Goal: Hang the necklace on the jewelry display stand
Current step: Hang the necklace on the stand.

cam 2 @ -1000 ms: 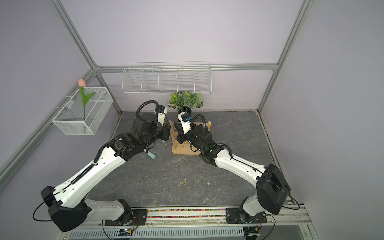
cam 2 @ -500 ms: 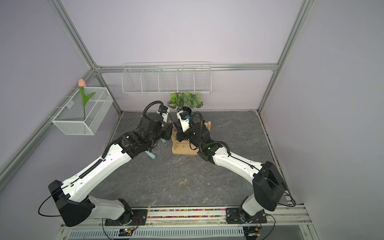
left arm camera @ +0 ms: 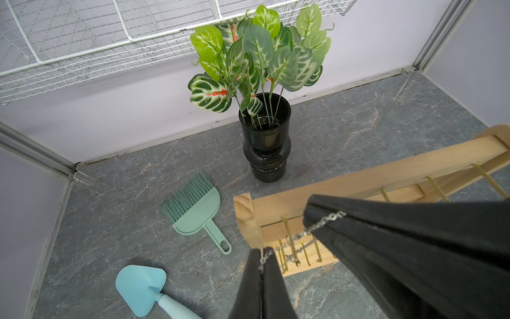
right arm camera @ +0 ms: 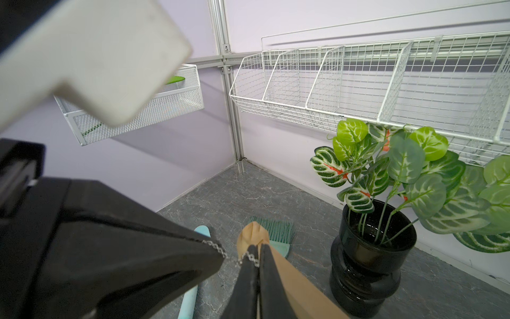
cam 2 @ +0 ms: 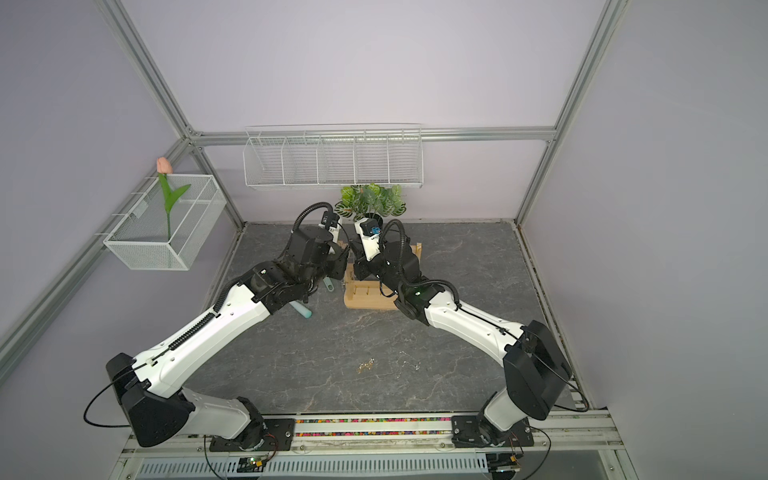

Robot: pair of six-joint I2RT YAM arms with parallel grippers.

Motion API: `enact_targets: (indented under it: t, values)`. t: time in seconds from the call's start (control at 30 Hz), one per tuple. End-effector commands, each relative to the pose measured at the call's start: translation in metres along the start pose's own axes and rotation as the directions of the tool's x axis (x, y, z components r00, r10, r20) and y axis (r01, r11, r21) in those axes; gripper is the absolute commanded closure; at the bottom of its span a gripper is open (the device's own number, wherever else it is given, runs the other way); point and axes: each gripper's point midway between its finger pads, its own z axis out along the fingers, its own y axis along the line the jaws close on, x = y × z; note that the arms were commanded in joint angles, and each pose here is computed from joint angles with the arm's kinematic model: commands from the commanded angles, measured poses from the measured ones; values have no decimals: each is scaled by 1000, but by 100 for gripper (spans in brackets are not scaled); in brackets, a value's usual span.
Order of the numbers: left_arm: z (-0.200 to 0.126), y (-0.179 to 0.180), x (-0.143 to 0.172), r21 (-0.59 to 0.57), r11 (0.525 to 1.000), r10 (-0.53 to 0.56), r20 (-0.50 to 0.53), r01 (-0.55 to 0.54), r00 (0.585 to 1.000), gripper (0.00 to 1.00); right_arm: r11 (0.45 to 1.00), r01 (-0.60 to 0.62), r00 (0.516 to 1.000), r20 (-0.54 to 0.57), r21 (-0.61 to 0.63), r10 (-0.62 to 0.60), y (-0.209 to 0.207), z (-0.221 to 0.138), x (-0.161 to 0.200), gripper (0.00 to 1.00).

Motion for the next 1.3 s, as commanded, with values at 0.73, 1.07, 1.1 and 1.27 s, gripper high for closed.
enact_targets:
  t: [0.73, 1.07, 1.1, 1.27]
  values:
    - [34, 9, 39, -63, 998, -18, -88, 12, 996, 100, 1000, 1, 1000, -27, -22, -1, -4, 8, 7, 84]
    - [37, 9, 46, -67, 998, -27, -103, 20, 994, 100, 1000, 0, 1000, -18, 7, 0, -9, -8, 1, 70]
    - [38, 10, 47, -69, 997, -27, -107, 19, 994, 100, 1000, -1, 1000, -15, 9, 1, -9, -11, -1, 68]
    - [36, 13, 52, -81, 996, -38, -113, 29, 993, 100, 1000, -22, 999, -42, 11, 22, -12, -31, 1, 58]
